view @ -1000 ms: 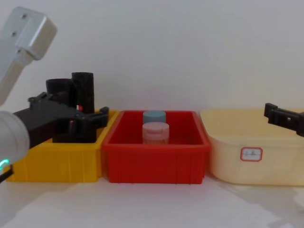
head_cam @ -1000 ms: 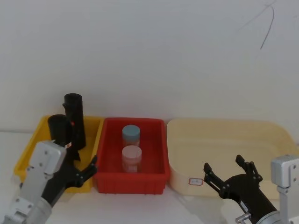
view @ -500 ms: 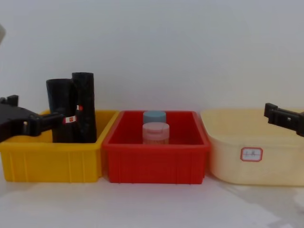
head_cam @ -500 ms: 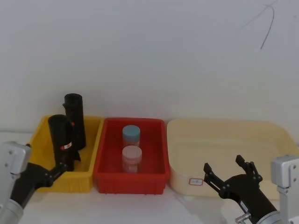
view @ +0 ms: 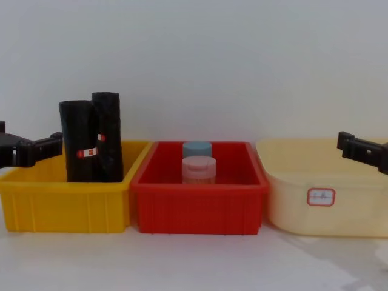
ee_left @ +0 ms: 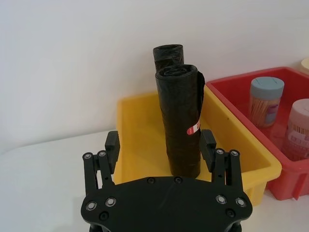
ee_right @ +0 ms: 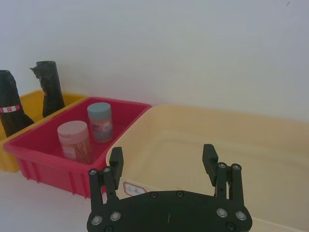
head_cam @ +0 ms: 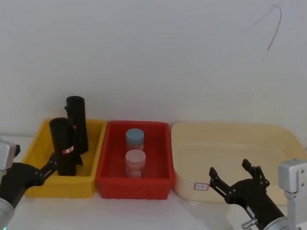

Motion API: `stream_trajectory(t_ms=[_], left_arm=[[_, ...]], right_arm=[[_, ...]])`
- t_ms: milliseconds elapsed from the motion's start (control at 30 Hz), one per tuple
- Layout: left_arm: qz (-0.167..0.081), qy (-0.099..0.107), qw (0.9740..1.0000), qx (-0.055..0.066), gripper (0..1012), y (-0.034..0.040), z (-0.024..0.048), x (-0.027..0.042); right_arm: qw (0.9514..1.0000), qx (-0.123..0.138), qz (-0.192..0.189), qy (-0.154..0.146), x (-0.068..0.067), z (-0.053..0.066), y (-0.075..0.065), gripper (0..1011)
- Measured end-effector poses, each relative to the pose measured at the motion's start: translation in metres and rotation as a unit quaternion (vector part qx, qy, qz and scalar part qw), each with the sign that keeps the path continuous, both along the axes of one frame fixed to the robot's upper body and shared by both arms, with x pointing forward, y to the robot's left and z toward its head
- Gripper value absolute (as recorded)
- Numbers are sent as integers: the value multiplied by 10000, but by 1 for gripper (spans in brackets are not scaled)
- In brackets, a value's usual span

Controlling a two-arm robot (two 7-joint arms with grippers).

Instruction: Pick up the garbage bag with the one hand and transfer it to the other hand.

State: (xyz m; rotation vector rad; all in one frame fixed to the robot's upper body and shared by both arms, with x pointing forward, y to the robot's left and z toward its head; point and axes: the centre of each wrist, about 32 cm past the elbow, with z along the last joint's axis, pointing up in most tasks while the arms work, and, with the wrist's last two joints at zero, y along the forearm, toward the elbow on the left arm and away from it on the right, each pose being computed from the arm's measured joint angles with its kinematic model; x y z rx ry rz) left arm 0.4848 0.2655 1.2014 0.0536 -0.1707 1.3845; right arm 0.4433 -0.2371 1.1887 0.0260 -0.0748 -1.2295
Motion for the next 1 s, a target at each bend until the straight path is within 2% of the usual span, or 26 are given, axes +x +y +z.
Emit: stream_trajectory(t_ms=[200, 400, 1000], left_arm=[[-86, 43, 9999, -104, 1002, 16, -2, 80], [-215, 74, 9995, -197, 1002, 21, -4, 211], [-558, 58, 9981, -235, 1002, -5, 1, 500]], right_arm=[[10000, 0, 0, 0, 0, 0, 0, 1000], [10000, 0, 0, 0, 0, 0, 0, 1000], [10000, 0, 0, 0, 0, 0, 0, 1000]])
